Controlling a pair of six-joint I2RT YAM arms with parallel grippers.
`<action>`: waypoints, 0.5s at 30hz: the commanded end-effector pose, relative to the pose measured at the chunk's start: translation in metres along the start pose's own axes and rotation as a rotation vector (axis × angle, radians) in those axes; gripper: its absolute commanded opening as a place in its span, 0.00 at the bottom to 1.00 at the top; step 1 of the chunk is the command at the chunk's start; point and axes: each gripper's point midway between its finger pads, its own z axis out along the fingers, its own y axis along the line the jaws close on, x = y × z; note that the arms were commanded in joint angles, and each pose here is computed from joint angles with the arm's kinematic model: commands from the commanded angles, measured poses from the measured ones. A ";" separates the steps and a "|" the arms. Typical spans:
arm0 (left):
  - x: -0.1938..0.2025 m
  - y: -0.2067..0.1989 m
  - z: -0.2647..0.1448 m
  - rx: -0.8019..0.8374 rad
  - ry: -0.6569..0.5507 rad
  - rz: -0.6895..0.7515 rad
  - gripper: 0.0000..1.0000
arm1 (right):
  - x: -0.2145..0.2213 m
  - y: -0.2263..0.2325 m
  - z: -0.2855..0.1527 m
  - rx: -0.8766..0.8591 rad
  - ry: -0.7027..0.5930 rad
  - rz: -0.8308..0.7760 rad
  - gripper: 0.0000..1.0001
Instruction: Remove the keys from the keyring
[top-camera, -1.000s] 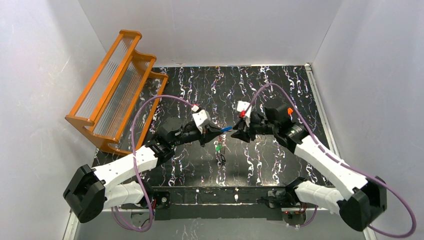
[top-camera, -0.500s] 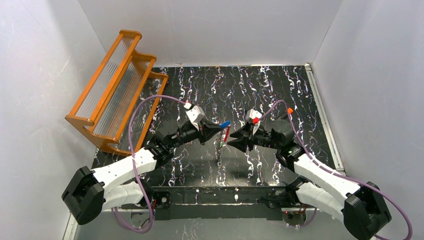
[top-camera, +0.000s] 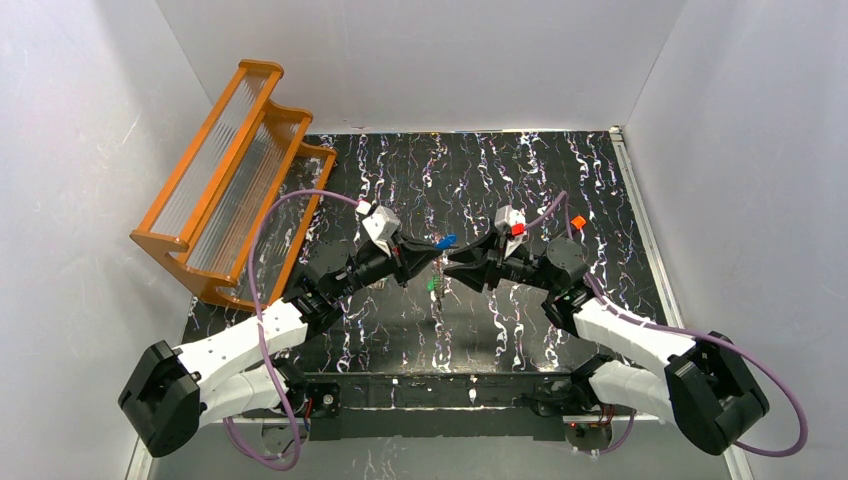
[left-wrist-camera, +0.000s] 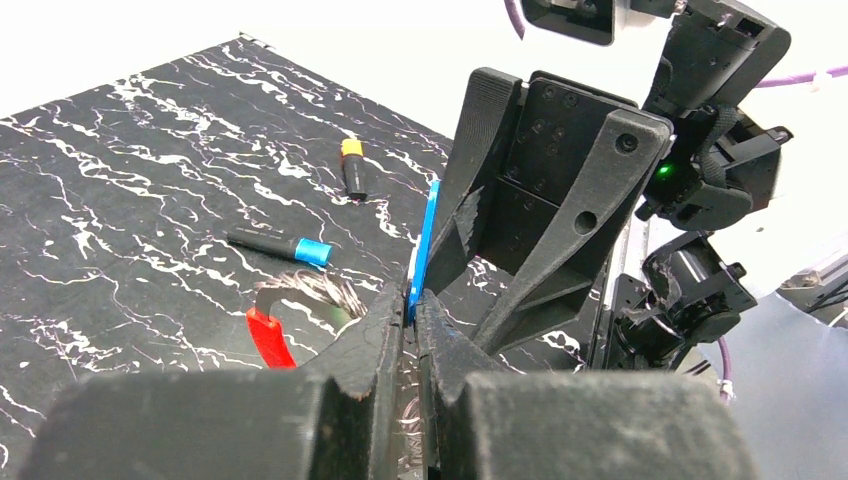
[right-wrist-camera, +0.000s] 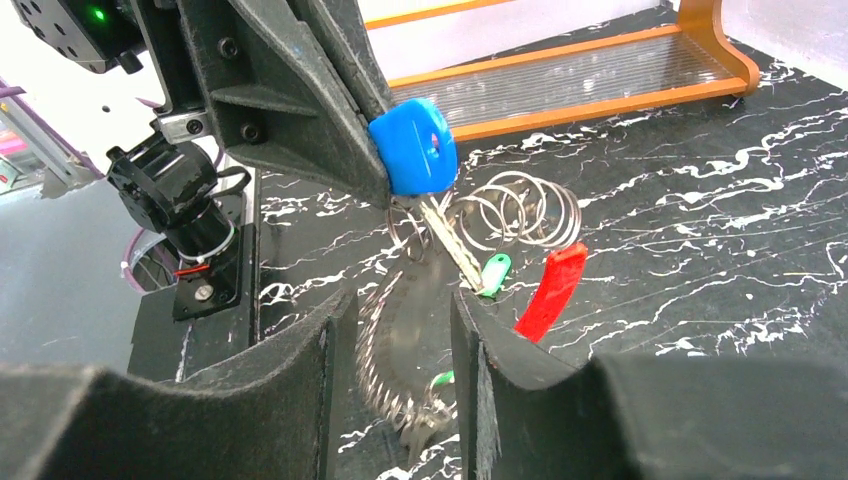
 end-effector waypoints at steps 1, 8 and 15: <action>-0.025 -0.012 0.004 0.056 -0.064 0.013 0.00 | -0.030 0.006 0.007 -0.044 -0.102 -0.079 0.46; -0.024 -0.016 0.003 0.079 -0.057 0.014 0.00 | -0.035 0.009 0.015 -0.099 -0.114 -0.092 0.44; -0.022 -0.016 0.002 0.080 -0.054 0.018 0.00 | -0.038 0.012 0.018 -0.125 -0.128 -0.090 0.42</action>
